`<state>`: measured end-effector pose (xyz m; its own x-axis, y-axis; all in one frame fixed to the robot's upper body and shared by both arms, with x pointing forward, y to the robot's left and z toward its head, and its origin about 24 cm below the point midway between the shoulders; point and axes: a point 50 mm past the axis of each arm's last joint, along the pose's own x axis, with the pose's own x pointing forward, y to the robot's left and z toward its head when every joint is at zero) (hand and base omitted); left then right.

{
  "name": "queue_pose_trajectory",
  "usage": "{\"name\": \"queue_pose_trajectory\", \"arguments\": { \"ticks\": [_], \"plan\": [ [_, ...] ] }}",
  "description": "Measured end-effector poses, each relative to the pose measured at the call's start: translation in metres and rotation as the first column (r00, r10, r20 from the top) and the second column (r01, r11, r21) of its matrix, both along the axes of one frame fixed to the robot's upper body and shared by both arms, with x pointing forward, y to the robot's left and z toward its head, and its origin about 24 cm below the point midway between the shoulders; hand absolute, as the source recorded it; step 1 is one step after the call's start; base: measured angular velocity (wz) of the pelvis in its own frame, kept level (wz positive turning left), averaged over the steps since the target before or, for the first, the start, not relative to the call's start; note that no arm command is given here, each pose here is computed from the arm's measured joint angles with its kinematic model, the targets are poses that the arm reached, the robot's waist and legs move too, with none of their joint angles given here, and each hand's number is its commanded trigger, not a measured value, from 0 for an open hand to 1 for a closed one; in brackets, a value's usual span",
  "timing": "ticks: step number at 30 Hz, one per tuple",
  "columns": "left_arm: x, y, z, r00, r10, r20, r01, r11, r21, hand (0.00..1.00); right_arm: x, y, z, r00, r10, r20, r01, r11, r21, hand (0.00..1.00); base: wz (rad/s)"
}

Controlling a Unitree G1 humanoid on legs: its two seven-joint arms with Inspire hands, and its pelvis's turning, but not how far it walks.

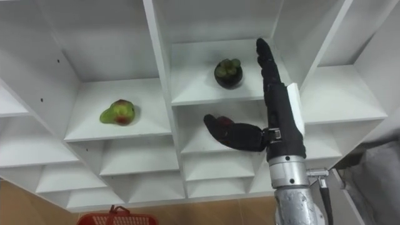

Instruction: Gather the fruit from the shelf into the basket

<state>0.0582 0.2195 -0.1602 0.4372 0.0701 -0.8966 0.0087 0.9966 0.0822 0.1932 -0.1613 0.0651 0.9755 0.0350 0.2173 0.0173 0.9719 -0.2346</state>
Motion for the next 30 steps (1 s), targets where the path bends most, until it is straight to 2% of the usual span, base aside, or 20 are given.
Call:
{"name": "queue_pose_trajectory", "arguments": {
  "ticks": [12, 21, 27, 30],
  "plan": [
    [0.005, 0.001, -0.002, 1.000, 0.000, -0.016, 0.000, 1.000, -0.002, 1.00, 0.000, 0.001, 0.000, 1.000, 0.008, 0.004, -0.008, 0.999, -0.048, 0.00, 0.00],
    [0.001, 0.002, -0.002, 0.999, 0.036, -0.020, -0.036, 0.999, -0.013, 1.00, 0.010, 0.003, 0.012, 0.998, 0.006, 0.070, -0.003, 0.998, -0.056, 0.00, 0.01],
    [0.000, 0.002, -0.002, 0.999, 0.043, -0.016, -0.043, 0.999, -0.011, 1.00, 0.017, 0.004, 0.019, 0.995, 0.013, 0.099, -0.012, 1.000, -0.008, 0.00, 0.02],
    [-0.001, 0.002, -0.002, 0.999, 0.044, -0.011, -0.044, 0.999, -0.009, 1.00, 0.019, 0.003, 0.021, 0.995, 0.012, 0.100, -0.018, 0.998, 0.059, 0.00, 0.01]
  ]
}}
